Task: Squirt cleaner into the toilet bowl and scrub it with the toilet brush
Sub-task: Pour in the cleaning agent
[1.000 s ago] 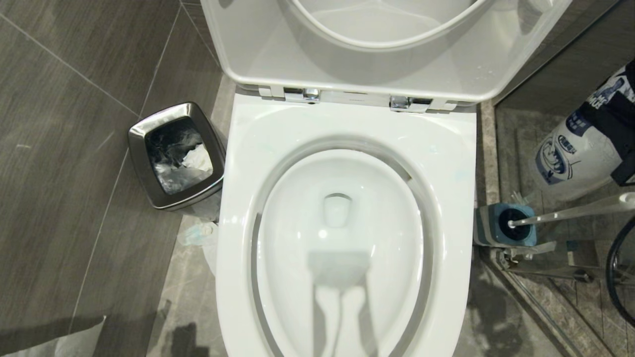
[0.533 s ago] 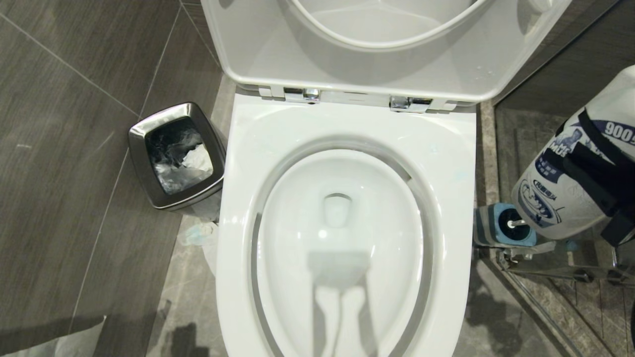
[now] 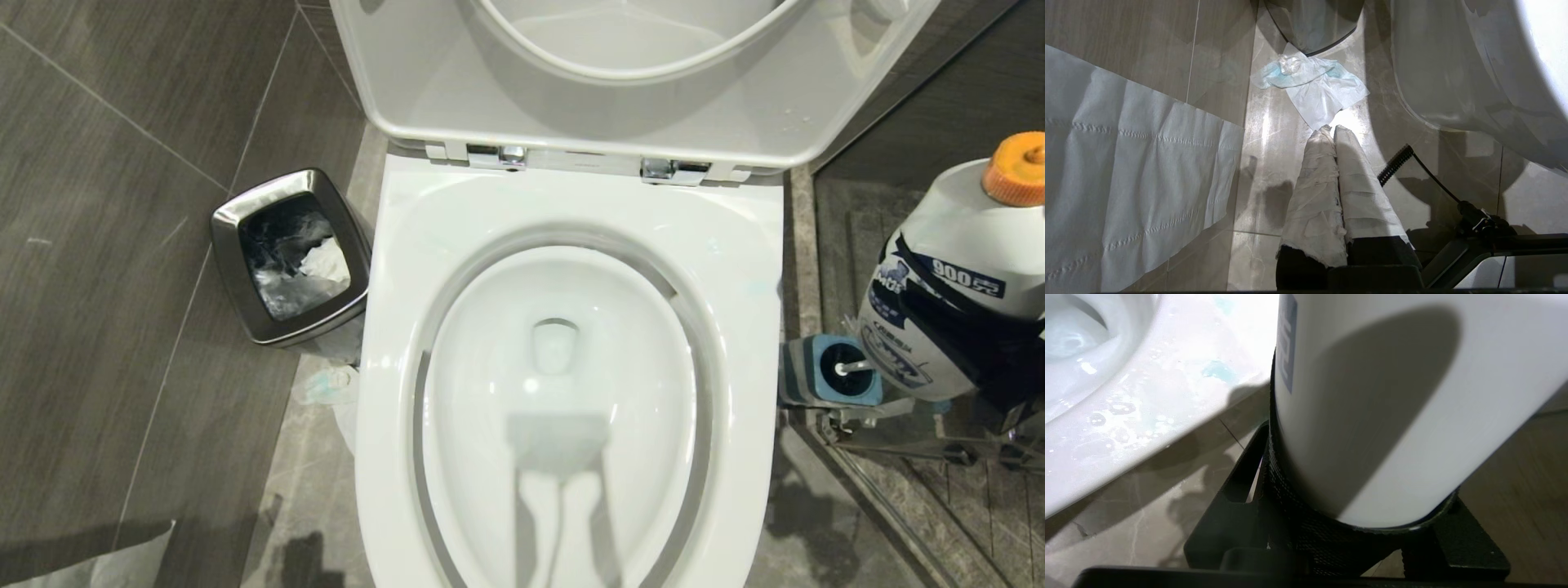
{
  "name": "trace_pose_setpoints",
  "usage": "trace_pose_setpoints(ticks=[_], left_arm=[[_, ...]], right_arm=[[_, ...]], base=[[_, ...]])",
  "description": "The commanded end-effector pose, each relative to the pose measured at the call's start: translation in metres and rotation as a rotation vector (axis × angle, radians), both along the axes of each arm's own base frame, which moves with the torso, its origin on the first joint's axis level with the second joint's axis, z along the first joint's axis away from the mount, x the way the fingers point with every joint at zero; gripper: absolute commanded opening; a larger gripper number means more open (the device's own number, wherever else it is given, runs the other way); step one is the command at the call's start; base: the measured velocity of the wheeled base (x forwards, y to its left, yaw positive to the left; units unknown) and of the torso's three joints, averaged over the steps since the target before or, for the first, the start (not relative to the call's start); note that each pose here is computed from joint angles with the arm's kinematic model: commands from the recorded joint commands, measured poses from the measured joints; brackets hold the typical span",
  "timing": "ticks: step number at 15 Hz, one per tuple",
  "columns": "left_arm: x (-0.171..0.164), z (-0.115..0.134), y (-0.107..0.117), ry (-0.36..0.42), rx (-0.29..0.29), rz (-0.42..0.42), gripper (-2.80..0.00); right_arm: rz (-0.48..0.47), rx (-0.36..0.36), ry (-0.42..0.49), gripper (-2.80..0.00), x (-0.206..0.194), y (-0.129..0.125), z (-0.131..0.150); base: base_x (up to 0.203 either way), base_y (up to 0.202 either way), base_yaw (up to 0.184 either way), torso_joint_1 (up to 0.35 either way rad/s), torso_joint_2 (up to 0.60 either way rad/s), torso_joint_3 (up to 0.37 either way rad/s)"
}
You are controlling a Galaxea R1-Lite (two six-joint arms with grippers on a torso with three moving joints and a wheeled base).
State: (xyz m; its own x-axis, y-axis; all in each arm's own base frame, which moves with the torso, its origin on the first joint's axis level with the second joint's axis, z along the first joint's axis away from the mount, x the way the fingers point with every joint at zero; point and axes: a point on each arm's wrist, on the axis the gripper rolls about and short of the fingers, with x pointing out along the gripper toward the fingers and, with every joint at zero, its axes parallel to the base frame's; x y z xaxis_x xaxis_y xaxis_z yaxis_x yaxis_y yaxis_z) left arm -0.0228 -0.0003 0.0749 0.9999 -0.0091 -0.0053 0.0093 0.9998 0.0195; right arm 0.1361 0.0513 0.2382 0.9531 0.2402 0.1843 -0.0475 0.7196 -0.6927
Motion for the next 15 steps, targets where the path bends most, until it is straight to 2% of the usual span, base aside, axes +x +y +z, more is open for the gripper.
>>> trace_pose_setpoints(ticks=[1,4,9,12,15], left_arm=[[0.0,0.0,0.0,0.004,0.0,0.0,-2.8],[0.0,0.0,0.0,0.002,-0.001,0.0,-2.8],[0.0,0.0,0.0,0.003,0.0,0.0,-2.8],[0.0,0.0,0.0,0.002,0.0,0.0,-2.8],[0.0,0.0,0.0,0.004,-0.001,0.0,-2.8]], right_arm=[[0.034,-0.045,0.0,-2.8,0.003,0.008,-0.001],[0.026,-0.13,-0.015,-2.8,0.006,0.012,-0.001],[0.002,-0.232,-0.027,-2.8,0.017,0.017,0.0],[-0.052,-0.281,-0.054,-2.8,0.023,0.019,0.008],[-0.036,-0.321,-0.073,-2.8,0.027,0.029,0.013]], base=[[0.0,0.0,0.0,0.0,0.0,0.0],[0.0,0.0,0.0,0.0,0.0,0.0],[0.0,0.0,0.0,0.0,0.0,0.0],[0.0,0.0,0.0,0.0,0.0,0.0],[0.0,0.0,0.0,0.0,0.0,0.0]])
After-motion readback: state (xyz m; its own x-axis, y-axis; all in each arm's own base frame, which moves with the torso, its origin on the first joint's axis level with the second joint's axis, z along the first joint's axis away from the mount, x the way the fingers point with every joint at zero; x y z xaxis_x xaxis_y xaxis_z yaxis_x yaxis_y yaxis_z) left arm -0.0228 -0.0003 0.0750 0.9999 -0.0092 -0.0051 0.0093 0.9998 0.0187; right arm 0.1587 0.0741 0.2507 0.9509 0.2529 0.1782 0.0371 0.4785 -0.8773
